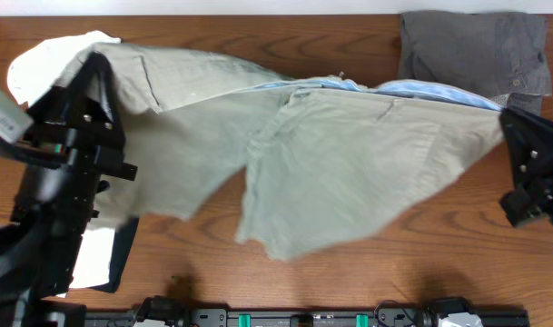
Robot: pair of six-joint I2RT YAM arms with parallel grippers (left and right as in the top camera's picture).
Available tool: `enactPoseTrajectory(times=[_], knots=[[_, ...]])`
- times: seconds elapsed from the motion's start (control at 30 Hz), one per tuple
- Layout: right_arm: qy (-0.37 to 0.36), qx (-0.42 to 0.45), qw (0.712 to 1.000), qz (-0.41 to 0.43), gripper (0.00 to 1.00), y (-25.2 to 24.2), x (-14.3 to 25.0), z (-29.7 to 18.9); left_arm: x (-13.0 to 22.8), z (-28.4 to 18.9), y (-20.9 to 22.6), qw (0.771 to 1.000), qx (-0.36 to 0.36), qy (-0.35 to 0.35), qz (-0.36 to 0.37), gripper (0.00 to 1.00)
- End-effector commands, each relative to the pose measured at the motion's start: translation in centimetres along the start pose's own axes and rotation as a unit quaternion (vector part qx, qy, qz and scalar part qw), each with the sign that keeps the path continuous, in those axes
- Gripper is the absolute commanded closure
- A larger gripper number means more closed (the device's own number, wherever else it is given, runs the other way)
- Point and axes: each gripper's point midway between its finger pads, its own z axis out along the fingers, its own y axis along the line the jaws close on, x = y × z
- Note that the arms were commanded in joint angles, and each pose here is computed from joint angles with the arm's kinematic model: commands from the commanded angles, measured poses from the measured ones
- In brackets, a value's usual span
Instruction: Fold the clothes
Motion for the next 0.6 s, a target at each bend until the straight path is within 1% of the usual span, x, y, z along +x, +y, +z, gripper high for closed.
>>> enactPoseTrajectory(times=[0.0, 0.07, 0.2, 0.37, 0.47, 0.57], knots=[[0.012, 0.079, 0.997, -0.005, 0.99, -2.9, 0.2, 0.7, 1.0, 1.7, 2.5, 0.998, -0.053, 0.015, -0.017, 0.94], [0.031, 0.079, 0.996, -0.003, 0.99, -3.2, 0.6, 2.1, 3.0, 3.3, 3.7, 0.996, -0.072, 0.050, -0.032, 0.94], [0.093, 0.078, 0.993, -0.008, 0.99, -4.1, 2.5, 6.3, 7.2, 7.0, 6.4, 0.986, -0.108, 0.115, -0.048, 0.94], [0.184, 0.077, 0.980, 0.001, 0.99, -5.8, 5.9, 14.0, 12.9, 11.4, 10.0, 0.970, -0.146, 0.186, -0.056, 0.94], [0.222, 0.069, 0.973, 0.008, 0.99, -6.7, 8.0, 18.8, 16.5, 13.6, 12.1, 0.957, -0.168, 0.227, -0.060, 0.94], [0.250, 0.041, 0.967, 0.020, 0.99, -6.6, 10.2, 23.1, 20.0, 15.4, 14.1, 0.945, -0.187, 0.261, -0.065, 0.94]])
